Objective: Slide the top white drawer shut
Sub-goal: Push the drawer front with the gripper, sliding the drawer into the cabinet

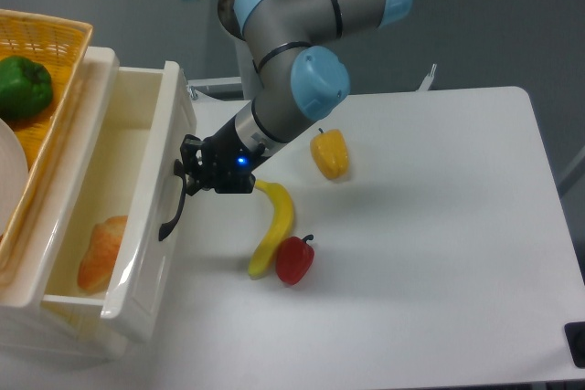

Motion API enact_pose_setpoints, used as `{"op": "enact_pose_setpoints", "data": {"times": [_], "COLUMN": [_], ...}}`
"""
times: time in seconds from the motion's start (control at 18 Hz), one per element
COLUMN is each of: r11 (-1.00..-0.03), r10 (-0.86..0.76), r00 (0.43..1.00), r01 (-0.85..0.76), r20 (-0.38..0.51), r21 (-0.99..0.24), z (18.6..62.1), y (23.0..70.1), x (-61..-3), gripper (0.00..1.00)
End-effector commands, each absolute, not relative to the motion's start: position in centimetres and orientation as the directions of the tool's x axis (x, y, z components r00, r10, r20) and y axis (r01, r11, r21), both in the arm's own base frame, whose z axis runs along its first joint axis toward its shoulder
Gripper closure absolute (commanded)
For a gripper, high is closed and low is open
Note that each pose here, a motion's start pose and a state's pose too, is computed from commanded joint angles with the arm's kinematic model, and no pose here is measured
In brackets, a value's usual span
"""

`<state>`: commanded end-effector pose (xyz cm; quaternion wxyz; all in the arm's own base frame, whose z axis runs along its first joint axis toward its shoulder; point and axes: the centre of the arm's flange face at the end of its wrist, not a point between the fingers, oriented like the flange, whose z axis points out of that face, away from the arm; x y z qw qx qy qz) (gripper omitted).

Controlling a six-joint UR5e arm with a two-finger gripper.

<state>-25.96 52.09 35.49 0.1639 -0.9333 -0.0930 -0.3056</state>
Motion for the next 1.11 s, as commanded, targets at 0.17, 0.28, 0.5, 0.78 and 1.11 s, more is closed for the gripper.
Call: {"op": "enact_pose_setpoints", "data": {"times": [0.17, 0.28, 0.5, 0.78, 1.11], "r11": [-0.93, -0.933, -0.934, -0.94, -0.943], "r10": [0.072, 0.063, 0.072, 0.057, 0.056], "r00": [0.796, 0.796, 0.793, 0.793, 0.792], "r01": [0.272, 0.261, 0.267, 0.248, 0.242], "r20": [0.601, 0.602, 0.605, 0.606, 0.609], "r21": [-0.248, -0.247, -0.238, -0.236, -0.229], "z": [35.5, 35.4, 35.4, 35.4, 35.5], "y": [52.2, 52.5, 52.7, 53.2, 53.7], "x": [-25.8, -25.1, -24.7, -23.5, -22.5], "gripper": [1.0, 1.0, 1.0, 1.0, 1.0]}}
